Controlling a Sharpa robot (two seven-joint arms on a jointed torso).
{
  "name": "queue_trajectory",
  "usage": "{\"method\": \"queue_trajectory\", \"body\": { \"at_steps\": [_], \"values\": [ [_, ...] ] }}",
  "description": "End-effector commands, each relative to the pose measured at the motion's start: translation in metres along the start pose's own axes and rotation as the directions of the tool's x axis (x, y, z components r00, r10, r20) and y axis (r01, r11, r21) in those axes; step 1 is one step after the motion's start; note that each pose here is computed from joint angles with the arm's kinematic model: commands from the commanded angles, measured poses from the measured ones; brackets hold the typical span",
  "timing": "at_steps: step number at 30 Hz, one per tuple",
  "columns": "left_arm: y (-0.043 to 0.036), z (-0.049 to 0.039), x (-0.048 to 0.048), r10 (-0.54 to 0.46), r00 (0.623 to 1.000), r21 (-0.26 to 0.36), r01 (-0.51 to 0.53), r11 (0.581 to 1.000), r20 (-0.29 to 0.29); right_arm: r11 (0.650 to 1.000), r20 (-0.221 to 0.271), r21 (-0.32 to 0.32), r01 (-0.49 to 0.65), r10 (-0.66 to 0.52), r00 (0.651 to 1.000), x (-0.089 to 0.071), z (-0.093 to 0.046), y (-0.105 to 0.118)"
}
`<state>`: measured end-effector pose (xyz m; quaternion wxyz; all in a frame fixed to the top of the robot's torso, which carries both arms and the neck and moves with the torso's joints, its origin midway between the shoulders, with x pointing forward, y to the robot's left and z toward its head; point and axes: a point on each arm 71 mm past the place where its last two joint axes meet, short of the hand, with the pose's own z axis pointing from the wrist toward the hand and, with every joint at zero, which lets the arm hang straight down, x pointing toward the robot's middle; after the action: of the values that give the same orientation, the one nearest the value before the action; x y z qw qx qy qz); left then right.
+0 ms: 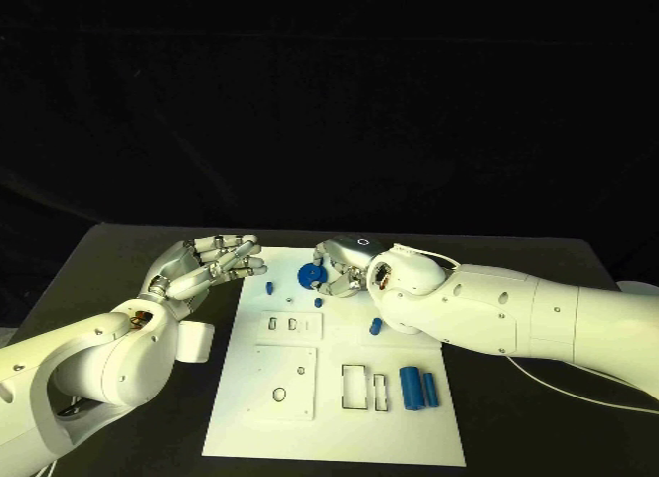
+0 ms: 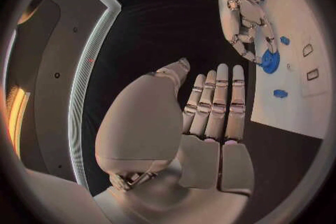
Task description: Assemble the parts on the task board
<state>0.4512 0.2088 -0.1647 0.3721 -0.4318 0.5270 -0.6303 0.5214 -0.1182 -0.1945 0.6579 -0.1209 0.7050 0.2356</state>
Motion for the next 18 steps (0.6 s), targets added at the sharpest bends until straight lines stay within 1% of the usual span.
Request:
{"method": "queue_trajectory", "body": {
  "at_steps": [1, 6, 9, 13, 15, 18],
  "values": [
    [-0.0009, 0.0004, 0.0016, -0.006, 1.000, 0.004, 0.006, 1.000, -0.009, 1.000, -0.014, 0.003, 0.003, -0.003, 1.000, 0.001, -0.002, 0.000],
    [-0.0009, 0.0004, 0.0013, -0.005, 1.000, 0.004, 0.005, 1.000, -0.009, 1.000, 0.000, -0.001, -0.005, 0.005, 1.000, 0.000, -0.006, -0.001],
    [-0.0009, 0.0004, 0.0009, -0.005, 1.000, 0.004, 0.005, 1.000, -0.008, 1.000, 0.019, 0.000, -0.013, 0.013, 1.000, -0.002, -0.011, -0.004],
    [-0.0010, 0.0001, -0.0003, -0.003, 1.000, 0.004, 0.003, 1.000, -0.005, 0.999, 0.067, -0.001, -0.039, 0.039, 0.997, -0.009, -0.021, -0.010],
    [-0.0011, -0.0001, -0.0016, -0.002, 1.000, 0.004, 0.002, 1.000, -0.002, 0.998, 0.110, -0.004, -0.066, 0.066, 0.992, -0.017, -0.029, -0.017],
    [-0.0011, -0.0001, -0.0029, 0.000, 1.000, 0.005, 0.000, 1.000, 0.001, 0.994, 0.140, -0.020, -0.109, 0.111, 0.984, -0.029, -0.040, -0.028]
  ]
}}
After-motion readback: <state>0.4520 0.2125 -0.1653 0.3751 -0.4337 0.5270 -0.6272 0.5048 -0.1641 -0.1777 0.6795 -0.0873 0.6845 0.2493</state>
